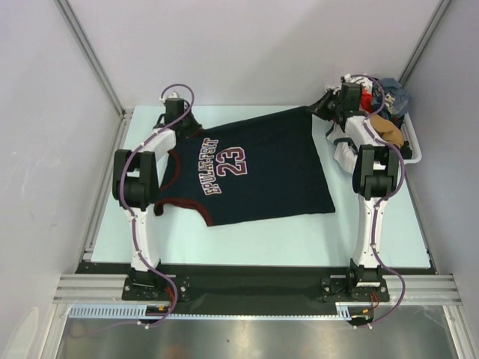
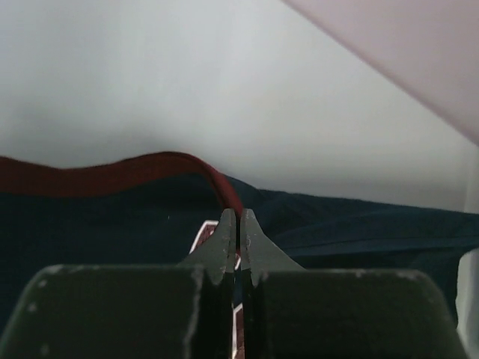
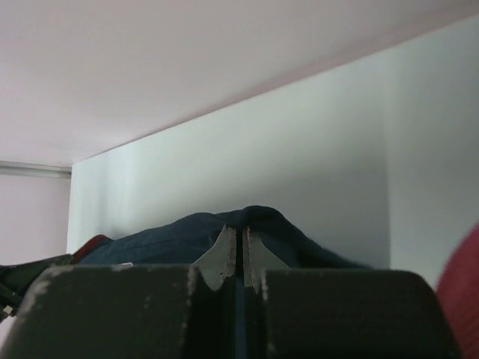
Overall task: Fold and stack the tank tops
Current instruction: Fold the tank top
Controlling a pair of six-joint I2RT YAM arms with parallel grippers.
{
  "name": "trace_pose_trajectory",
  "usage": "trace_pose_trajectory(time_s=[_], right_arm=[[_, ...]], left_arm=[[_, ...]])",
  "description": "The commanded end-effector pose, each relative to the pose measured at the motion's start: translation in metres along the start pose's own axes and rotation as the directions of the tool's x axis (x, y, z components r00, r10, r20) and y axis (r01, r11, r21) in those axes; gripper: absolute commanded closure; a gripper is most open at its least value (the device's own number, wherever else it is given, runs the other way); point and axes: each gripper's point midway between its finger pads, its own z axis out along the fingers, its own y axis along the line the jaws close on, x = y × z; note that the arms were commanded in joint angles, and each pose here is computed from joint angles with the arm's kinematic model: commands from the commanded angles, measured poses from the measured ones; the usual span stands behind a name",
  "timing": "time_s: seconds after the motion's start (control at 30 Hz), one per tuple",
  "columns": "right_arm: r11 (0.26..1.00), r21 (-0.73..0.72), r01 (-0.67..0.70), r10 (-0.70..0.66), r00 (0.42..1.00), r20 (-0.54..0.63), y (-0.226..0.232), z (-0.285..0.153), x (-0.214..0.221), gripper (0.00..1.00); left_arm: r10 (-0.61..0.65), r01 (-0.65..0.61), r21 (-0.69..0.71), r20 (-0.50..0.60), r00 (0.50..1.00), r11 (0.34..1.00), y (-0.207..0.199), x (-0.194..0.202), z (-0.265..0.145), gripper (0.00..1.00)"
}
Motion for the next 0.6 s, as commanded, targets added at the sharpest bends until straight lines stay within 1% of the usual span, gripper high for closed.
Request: trace_pose_trajectory(time_s=[0.0, 0.03, 0.13, 0.27, 0.37, 0.43, 0.53, 0.57], right_arm=[[1.000, -0.002, 0.022, -0.022, 0.999, 0.029, 0.003, -0.015, -0.009, 1.00], [1.000, 0.009, 0.017, -0.017, 1.000, 0.024, 0.000, -0.017, -0.005, 1.00], [0.999, 0.048, 0.020, -0.020, 1.000, 0.015, -0.007, -0.021, -0.001, 1.00], [0.989, 0.145, 0.010, -0.006, 1.000, -0.023, -0.024, -0.028, 0.011, 1.00], [0.986, 0.166, 0.003, 0.002, 0.999, -0.033, -0.030, -0.032, 0.023, 1.00], [0.986, 0.168, 0.018, -0.014, 1.000, -0.026, -0.024, -0.036, 0.023, 1.00], [0.978, 0.207, 0.042, -0.036, 0.999, -0.029, -0.029, -0.043, 0.027, 1.00], [0.977, 0.206, 0.060, -0.051, 0.997, -0.050, -0.019, -0.041, 0.039, 1.00]], left_arm=[[0.050, -0.054, 0.058, 0.072, 0.996, 0.997, -0.035, -0.020, -0.032, 1.00], [0.056, -0.059, 0.049, 0.054, 0.997, 0.997, -0.032, -0.010, -0.031, 1.00], [0.065, -0.067, 0.047, 0.042, 0.997, 0.997, -0.032, 0.001, -0.043, 1.00], [0.052, -0.054, 0.050, 0.034, 0.998, 0.997, -0.026, 0.016, -0.055, 1.00], [0.055, -0.056, 0.025, 0.020, 0.998, 0.998, -0.019, 0.027, -0.061, 1.00], [0.056, -0.056, 0.016, 0.002, 0.998, 0.998, -0.014, 0.036, -0.062, 1.00], [0.051, -0.051, 0.003, -0.015, 0.999, 0.999, -0.008, 0.044, -0.064, 1.00], [0.049, -0.049, 0.001, -0.016, 0.999, 0.999, -0.006, 0.045, -0.066, 1.00]])
